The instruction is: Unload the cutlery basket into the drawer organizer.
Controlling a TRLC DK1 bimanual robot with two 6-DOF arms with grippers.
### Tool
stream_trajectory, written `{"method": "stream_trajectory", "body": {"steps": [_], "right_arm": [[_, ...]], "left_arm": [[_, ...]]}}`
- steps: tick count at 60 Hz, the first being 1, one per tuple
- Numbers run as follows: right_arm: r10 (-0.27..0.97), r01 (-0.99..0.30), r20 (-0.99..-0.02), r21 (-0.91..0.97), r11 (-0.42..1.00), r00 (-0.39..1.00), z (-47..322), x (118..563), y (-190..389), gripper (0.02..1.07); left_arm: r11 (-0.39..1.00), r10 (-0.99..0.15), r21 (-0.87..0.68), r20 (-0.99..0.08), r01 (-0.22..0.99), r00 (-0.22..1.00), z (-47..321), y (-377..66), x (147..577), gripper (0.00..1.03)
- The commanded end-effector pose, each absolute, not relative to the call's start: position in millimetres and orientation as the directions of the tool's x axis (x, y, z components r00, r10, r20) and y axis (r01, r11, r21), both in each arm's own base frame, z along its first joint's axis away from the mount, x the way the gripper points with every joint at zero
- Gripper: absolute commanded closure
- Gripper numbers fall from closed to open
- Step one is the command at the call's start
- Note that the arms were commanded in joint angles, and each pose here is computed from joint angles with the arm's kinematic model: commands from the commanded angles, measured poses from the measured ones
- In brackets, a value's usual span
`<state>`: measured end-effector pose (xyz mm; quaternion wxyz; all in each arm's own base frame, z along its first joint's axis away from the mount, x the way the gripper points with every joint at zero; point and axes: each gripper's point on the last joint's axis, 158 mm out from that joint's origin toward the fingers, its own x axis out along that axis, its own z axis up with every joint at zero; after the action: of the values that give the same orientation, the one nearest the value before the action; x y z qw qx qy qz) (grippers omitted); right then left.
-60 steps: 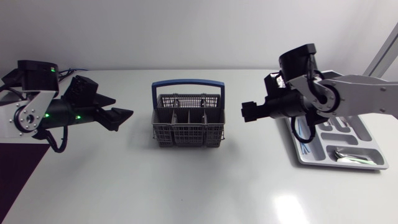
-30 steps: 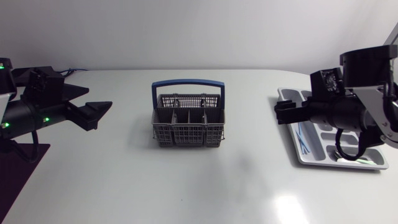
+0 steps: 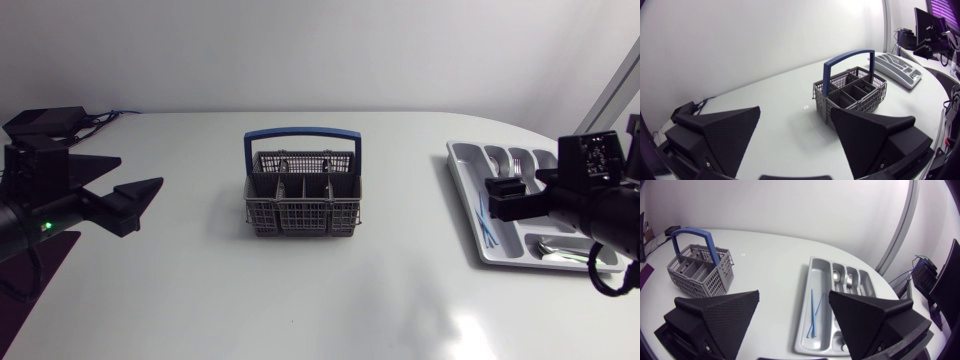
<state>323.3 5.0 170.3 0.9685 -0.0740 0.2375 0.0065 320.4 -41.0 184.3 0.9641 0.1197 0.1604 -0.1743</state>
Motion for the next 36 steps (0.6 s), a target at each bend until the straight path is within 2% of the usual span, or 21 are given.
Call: {"method": "stream_trajectory", "body": {"steps": [1,8,17,36], "right_arm": [[-0.062,-0.017,-0.432,-0.176,0.984,0.900,166.7,314.7,-7.8,0.07],[-0.082,0.012,-0.357,-0.196,0.981,0.930,177.0,303.9,-15.1,0.07],[-0.103,0.034,-0.320,-0.215,0.976,0.942,173.0,292.4,-19.8,0.07],[-0.086,0.048,-0.233,-0.161,0.986,0.969,169.2,274.6,-16.5,0.07]], "left_arm": [[0.932,-0.274,0.140,-0.327,0.333,0.904,178.5,-34.7,311.0,0.05],[0.948,-0.249,0.131,-0.262,0.290,0.933,183.4,-29.1,300.7,0.05],[0.968,-0.192,0.128,-0.184,0.218,0.964,188.2,-19.3,289.3,0.05],[0.984,-0.133,0.093,-0.159,0.149,0.978,171.1,-15.8,273.4,0.05]]}}
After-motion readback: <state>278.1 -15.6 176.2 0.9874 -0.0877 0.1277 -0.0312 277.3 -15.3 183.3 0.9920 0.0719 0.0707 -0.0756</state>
